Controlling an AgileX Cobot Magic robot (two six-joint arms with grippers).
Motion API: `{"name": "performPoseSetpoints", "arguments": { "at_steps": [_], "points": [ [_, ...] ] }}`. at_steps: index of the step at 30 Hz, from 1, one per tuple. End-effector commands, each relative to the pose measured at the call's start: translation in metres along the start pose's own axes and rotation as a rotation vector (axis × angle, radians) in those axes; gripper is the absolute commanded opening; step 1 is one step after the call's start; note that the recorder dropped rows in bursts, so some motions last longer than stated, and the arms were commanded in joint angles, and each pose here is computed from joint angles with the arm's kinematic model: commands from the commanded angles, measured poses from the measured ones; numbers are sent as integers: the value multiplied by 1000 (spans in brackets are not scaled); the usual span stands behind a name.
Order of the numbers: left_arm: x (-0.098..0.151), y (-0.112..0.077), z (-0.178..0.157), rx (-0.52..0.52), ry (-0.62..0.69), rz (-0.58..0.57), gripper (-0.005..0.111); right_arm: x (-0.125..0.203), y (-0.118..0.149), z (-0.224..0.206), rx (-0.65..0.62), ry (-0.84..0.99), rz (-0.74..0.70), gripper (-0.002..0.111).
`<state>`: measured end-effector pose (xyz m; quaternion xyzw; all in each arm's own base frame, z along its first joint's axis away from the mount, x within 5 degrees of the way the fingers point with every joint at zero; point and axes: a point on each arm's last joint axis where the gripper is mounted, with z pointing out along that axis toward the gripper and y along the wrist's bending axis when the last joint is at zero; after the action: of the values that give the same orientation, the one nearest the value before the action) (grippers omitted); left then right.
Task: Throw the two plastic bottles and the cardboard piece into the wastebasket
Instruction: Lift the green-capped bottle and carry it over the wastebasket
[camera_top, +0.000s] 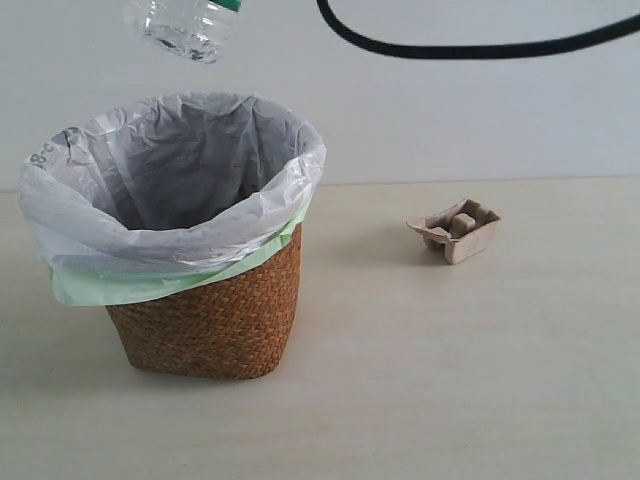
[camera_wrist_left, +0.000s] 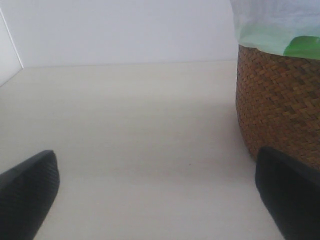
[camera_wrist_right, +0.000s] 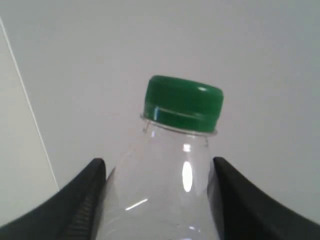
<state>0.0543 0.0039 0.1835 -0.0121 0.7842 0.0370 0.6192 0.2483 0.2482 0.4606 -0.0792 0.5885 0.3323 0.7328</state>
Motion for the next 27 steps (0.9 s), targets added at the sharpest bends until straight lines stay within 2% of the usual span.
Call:
{"name": "performPoseSetpoints", "arguments": {
  "at_steps": [1, 4, 6, 9, 11, 13, 14, 15, 17, 19, 21, 23, 24, 25, 26, 27],
  "points": [
    [-2, 0, -1, 7, -14, -9, 108, 0, 3, -1, -37, 26, -277, 0],
    [-2, 0, -1, 7, -14, -9, 108, 10, 3, -2, -68, 71, -659, 0],
    [-2, 0, -1, 7, -14, -9, 108, 18, -3, -4, -44, 102, -930, 0],
    [-2, 0, -1, 7, -14, -9, 108, 22, -22, -7, 115, 180, -1296, 0],
    [-2, 0, -1, 7, -14, -9, 108, 14, -35, -10, 309, 194, -1289, 0],
    [-2, 0, -1, 7, -14, -9, 108, 4, -51, -19, 547, 211, -1238, 0],
    [-2, 0, -1, 7, -14, -9, 108, 2, -56, -23, 627, 225, -1203, 0],
    [-2, 0, -1, 7, -14, -9, 108, 1, -60, -25, 674, 237, -1166, 0],
    [-2, 0, -1, 7, -14, -9, 108, 6, -66, -26, 679, 287, -1095, 0],
    [-2, 0, -1, 7, -14, -9, 108, 15, -65, -25, 615, 348, -1012, 0],
    [-2, 0, -1, 7, -14, -9, 108, 26, -59, -21, 497, 395, -924, 0],
    [-2, 0, -1, 7, -14, -9, 108, 39, -46, -16, 315, 424, -778, 0],
    [-2, 0, -1, 7, -14, -9, 108, 44, -37, -14, 203, 421, -701, 0],
    [-2, 0, -1, 7, -14, -9, 108, 47, -8, -10, -97, 369, -530, 0],
    [-2, 0, -1, 7, -14, -9, 108, 43, 7, -9, -231, 338, -472, 0],
    [-2, 0, -1, 7, -14, -9, 108, 24, 27, 1, -358, 268, -370, 3]
  ]
}}
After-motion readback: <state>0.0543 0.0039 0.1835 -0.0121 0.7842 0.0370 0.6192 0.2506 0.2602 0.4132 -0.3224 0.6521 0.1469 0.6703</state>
